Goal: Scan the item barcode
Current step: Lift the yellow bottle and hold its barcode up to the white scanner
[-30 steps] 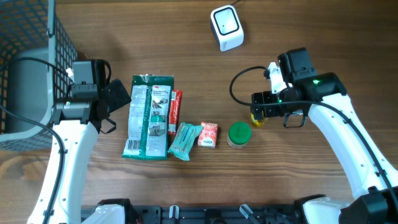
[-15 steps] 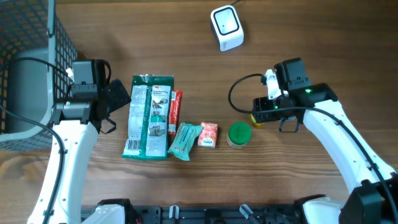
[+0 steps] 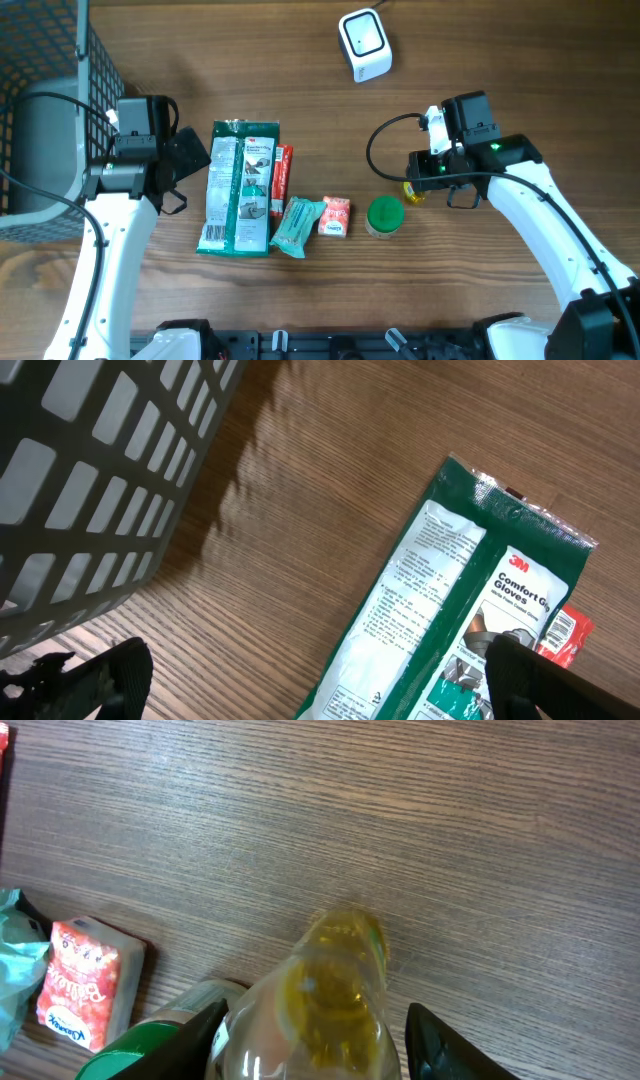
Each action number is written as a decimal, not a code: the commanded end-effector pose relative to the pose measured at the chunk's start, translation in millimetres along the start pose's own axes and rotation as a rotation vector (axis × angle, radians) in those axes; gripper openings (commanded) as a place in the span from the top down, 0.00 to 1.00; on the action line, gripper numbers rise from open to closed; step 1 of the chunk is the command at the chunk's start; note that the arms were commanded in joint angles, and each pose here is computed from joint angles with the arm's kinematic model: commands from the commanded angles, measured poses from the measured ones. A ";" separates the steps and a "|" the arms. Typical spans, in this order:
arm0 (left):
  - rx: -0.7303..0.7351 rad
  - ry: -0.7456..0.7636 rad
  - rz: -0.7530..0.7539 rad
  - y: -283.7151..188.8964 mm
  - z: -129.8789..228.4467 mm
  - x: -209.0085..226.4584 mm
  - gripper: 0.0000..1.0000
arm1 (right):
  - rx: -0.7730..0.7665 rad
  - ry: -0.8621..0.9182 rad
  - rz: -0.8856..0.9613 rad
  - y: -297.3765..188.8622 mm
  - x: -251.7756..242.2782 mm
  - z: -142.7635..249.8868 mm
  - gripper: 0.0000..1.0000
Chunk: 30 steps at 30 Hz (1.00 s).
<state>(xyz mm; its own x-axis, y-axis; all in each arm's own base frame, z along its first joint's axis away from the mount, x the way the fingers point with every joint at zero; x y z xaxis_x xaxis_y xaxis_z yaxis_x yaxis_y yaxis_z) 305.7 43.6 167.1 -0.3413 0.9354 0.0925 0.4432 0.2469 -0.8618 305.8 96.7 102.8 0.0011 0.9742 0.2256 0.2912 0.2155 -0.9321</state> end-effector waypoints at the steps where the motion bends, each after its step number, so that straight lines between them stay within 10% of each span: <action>1: -0.009 -0.018 -0.013 -0.6 -3.9 2.5 0.00 | 0.008 0.001 -0.016 1.7 3.6 0.5 0.51; 9: -0.009 -0.018 -0.012 -0.6 -3.9 2.4 0.00 | -0.045 0.066 -0.121 -63.5 12.0 -25.5 0.69; 20: -0.009 -0.018 -0.013 -0.6 -3.9 2.5 0.00 | 0.008 0.118 -0.996 -158.7 73.7 -27.9 0.91; 30: -0.009 -0.018 -0.012 -0.6 -3.9 2.4 0.00 | 0.038 0.077 -1.194 -186.6 88.8 -17.7 0.91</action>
<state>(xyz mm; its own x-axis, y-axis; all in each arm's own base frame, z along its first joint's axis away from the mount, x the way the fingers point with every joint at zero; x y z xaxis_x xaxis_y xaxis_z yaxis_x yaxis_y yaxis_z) 305.7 43.5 167.1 -0.3410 0.9355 0.0925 0.4433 0.2468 -0.8618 274.9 136.5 276.3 -0.1342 0.2816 0.9501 0.1628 0.9520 -0.2592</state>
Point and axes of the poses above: each gripper's point midway between its finger pads, its own y axis out along the fingers, its own x axis along the line the jaws close on, z = x × y, the point moved 1 cm from there along -y, back along the fingers, and after that the axes turned 12 degrees about y, right-handed, at the moved point
